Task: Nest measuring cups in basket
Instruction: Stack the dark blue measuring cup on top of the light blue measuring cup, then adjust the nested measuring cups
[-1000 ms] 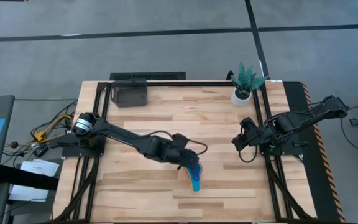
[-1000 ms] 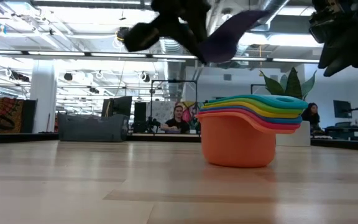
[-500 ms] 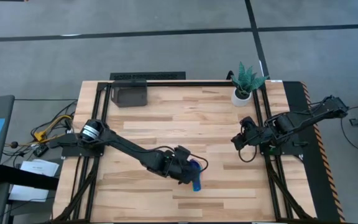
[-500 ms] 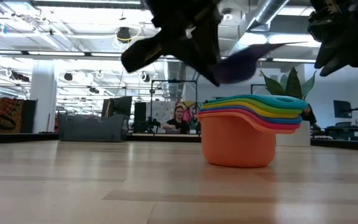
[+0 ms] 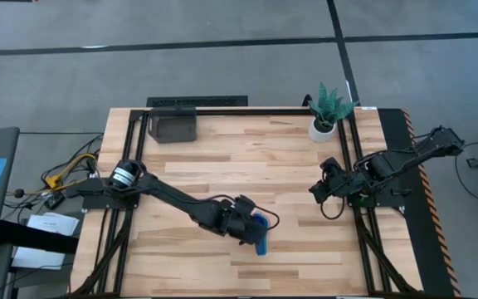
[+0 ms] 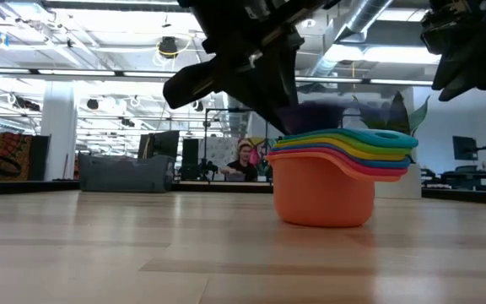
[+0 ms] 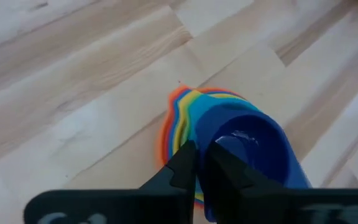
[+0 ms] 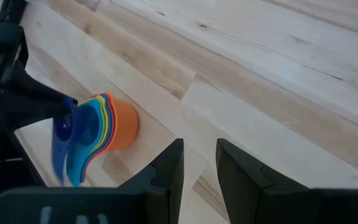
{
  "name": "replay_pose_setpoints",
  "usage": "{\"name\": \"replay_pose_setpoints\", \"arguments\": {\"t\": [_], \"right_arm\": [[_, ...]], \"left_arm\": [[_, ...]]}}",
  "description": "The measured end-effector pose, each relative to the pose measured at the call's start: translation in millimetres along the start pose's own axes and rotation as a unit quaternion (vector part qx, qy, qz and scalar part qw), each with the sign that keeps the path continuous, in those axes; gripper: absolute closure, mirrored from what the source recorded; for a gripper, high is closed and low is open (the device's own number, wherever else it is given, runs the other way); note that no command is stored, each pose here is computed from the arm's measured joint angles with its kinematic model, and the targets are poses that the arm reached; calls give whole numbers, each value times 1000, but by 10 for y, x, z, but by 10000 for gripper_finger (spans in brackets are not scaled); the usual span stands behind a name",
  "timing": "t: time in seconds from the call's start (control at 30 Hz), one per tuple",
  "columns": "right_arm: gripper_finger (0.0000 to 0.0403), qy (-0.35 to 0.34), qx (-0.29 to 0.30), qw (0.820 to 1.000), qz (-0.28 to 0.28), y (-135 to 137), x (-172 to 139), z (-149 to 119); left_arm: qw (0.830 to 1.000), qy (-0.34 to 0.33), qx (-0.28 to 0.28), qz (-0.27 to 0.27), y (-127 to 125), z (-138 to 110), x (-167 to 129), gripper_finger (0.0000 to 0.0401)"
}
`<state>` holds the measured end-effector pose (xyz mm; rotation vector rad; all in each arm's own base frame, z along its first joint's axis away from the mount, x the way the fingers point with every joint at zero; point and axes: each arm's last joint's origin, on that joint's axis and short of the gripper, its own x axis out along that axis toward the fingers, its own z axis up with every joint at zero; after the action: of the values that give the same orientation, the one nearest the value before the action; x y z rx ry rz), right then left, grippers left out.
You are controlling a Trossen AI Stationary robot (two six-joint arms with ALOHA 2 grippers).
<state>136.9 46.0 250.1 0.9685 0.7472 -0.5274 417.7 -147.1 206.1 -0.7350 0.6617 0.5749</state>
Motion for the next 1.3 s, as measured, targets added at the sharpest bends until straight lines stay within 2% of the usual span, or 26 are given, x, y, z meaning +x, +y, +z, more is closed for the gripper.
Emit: {"name": "replay_pose_setpoints", "arguments": {"t": [0.5,0.73,1.07,1.2,1.3], "right_arm": [[284,0,1,1000,1,1,0,1],[284,-4,6,1000,20,40,-1,8],[284,-21,-97,991,88,176,-16,35],[280,-22,-113,989,95,208,3,34],[264,-15,-115,988,104,248,32,18]], "left_arm": [[1000,-2,20,4,21,49,26,369],[1000,-5,-13,-2,6,94,-34,369],[997,-64,-37,-19,-58,248,-344,369],[996,-68,-57,-27,-102,152,-410,363],[994,-75,-69,-29,-138,29,-482,339]]}}
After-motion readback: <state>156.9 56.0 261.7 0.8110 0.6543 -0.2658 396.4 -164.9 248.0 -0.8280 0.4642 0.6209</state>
